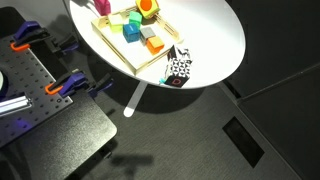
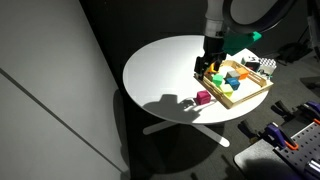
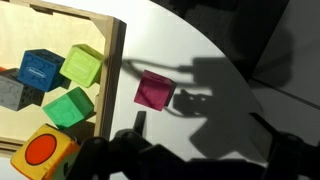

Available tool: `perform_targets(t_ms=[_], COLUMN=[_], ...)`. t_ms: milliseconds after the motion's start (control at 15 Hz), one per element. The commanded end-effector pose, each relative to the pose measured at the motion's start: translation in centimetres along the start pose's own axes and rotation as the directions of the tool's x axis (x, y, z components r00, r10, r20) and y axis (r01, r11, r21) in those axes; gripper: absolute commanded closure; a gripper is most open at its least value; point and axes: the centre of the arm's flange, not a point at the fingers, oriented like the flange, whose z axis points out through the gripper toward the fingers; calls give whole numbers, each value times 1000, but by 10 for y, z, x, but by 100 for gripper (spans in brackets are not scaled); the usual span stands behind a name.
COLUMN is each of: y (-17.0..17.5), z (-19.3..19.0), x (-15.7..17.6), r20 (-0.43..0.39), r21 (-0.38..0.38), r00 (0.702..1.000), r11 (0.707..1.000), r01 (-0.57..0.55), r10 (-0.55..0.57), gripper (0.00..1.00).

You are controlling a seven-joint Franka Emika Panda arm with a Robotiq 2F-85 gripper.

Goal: Put the purple block inside the tray

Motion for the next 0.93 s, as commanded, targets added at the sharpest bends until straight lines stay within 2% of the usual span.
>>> perform_targets(t_ms=[0, 467, 867], y=[0, 0, 5], z=[0, -1, 33], x=[0, 1, 18], r20=[0, -1, 42], r21=[0, 0, -34], r00=[1000, 1000, 997], r11=[1000, 1000, 997], r01=[0, -1, -65], r10=[0, 1, 67], gripper=[0, 0, 0])
